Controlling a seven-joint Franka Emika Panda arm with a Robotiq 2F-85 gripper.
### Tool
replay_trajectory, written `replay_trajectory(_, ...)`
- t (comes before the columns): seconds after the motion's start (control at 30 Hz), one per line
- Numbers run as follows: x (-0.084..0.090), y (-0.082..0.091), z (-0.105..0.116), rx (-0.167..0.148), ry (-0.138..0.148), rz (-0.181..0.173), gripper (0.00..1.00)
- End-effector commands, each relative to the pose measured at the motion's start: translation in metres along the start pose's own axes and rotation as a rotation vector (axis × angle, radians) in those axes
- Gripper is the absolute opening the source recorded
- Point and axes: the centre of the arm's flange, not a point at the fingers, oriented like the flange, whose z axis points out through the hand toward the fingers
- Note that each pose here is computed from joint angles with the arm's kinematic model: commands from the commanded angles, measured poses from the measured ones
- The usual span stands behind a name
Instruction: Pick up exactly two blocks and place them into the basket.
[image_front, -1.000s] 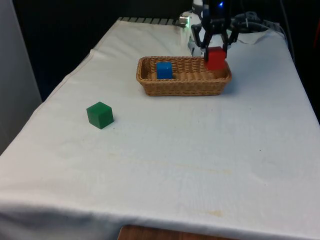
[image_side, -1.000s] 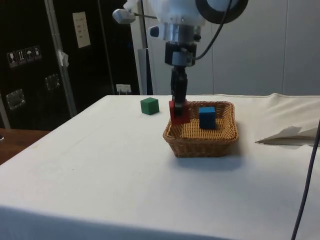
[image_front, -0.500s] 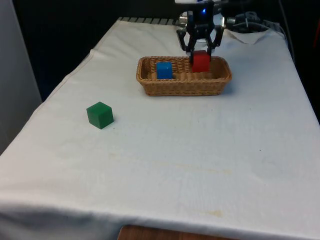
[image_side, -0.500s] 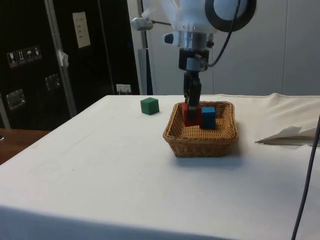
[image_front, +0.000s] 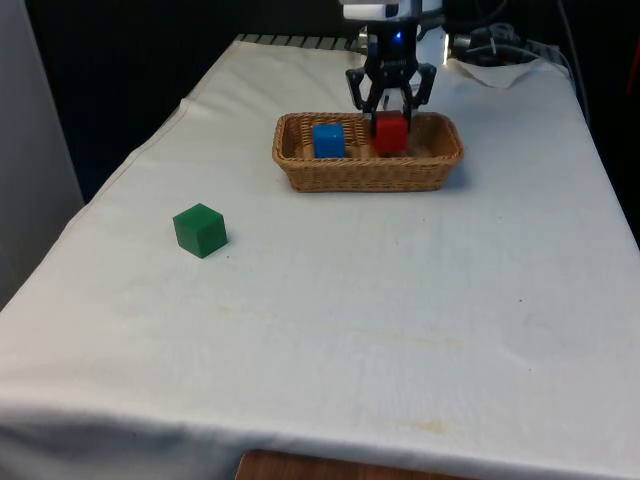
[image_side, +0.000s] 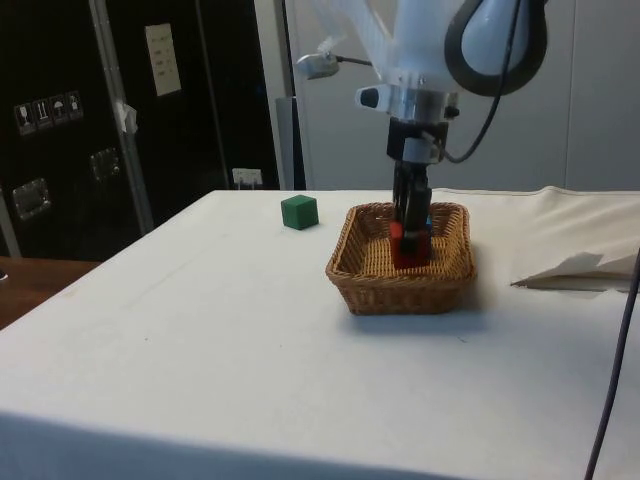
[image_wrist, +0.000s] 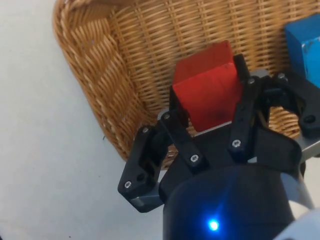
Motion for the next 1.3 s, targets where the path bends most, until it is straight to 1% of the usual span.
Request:
replay_trajectory(0.0, -0.002, -0.002, -0.002, 0.004, 0.021, 0.005, 0.0)
replay_trajectory(0.03, -0.001, 0.0, 0.001, -0.003, 0.002, 0.002, 0.0)
replay_trajectory(0.07, -0.003, -0.003, -0.001, 0.003, 0.02, 0.008, 0.0)
replay_trajectory(0.27, -0.004, -0.002, 0.001, -0.002, 0.01, 0.008, 0.0)
replay_trajectory(0.3, -0.004, 0.0, 0.003, -0.009, -0.003, 0.006, 0.0)
replay_trajectory(0.33, -0.004, -0.002, 0.001, -0.003, 0.008, 0.007, 0.0)
replay_trajectory(0.37, -0.004, -0.001, 0.001, -0.004, 0.008, 0.008, 0.0)
replay_trajectory(0.53, -0.005, 0.0, 0.002, -0.005, 0.002, 0.006, 0.0)
replay_trajectory(0.57, -0.004, 0.0, 0.003, -0.01, -0.003, 0.006, 0.0)
replay_trajectory(0.63, -0.005, 0.001, 0.002, -0.005, 0.003, 0.008, 0.0)
replay_trajectory(0.97, -0.007, 0.002, 0.003, -0.005, 0.001, 0.011, 0.0)
replay_trajectory(1.1, -0.01, 0.0, 0.005, -0.006, -0.005, 0.014, 0.0)
replay_trajectory(1.13, -0.009, 0.003, 0.007, -0.013, -0.019, 0.011, 0.0)
replay_trajectory(1.17, -0.011, -0.001, 0.006, -0.007, -0.006, 0.012, 0.0)
replay_trajectory(1.27, -0.012, -0.001, 0.008, -0.011, -0.009, 0.013, 0.0)
